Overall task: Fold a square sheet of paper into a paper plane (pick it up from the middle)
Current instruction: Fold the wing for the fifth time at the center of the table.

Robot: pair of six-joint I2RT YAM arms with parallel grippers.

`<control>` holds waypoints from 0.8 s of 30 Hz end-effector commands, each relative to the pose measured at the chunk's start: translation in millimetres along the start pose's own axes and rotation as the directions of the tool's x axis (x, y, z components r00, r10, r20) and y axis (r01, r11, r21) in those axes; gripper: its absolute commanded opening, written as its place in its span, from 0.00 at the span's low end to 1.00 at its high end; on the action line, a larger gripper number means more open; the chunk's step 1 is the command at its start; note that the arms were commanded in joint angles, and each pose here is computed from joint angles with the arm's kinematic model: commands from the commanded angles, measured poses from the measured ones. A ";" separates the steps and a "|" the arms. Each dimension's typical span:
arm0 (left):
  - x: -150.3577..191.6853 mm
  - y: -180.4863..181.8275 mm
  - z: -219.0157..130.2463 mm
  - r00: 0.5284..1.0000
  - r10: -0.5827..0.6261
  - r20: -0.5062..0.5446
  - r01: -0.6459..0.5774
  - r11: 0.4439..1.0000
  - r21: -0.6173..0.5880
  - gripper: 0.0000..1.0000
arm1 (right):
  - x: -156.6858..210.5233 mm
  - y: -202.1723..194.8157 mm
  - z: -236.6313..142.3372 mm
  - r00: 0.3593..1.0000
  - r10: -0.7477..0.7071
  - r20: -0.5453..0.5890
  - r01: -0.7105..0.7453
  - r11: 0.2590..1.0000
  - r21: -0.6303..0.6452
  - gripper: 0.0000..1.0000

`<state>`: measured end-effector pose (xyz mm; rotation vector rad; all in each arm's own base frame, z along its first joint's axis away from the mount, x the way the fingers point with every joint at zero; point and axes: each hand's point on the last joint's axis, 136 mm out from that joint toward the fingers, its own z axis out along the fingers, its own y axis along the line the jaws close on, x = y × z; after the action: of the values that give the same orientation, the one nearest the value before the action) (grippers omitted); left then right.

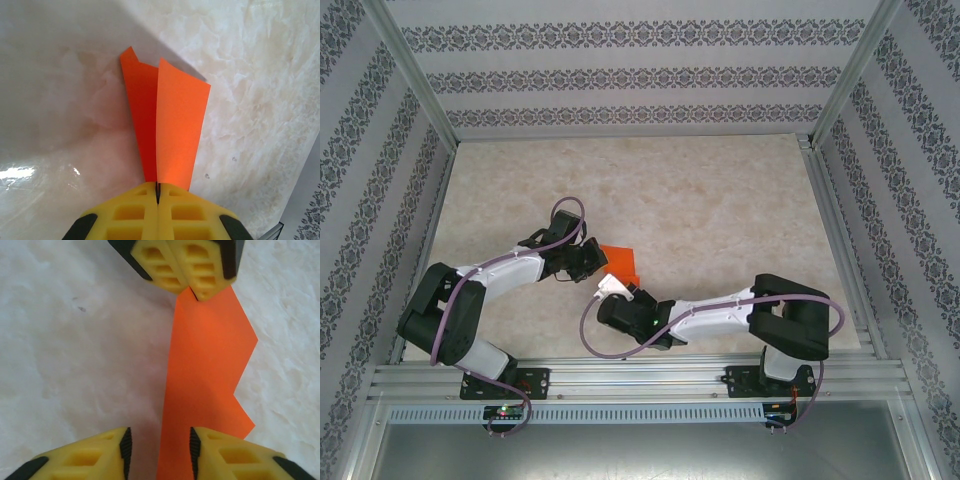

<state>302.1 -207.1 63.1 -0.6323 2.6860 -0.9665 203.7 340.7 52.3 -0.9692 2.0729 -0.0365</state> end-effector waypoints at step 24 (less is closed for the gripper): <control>9.4 6.2 0.3 0.999 -0.012 -0.032 0.011 1.000 -0.024 0.03 | 3.8 -6.9 17.0 1.000 -0.026 -0.003 0.026 0.996 0.086 0.14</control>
<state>301.8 -207.3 63.0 -0.6321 2.6873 -0.9677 212.0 339.2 38.4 -0.9749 2.0490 -0.1205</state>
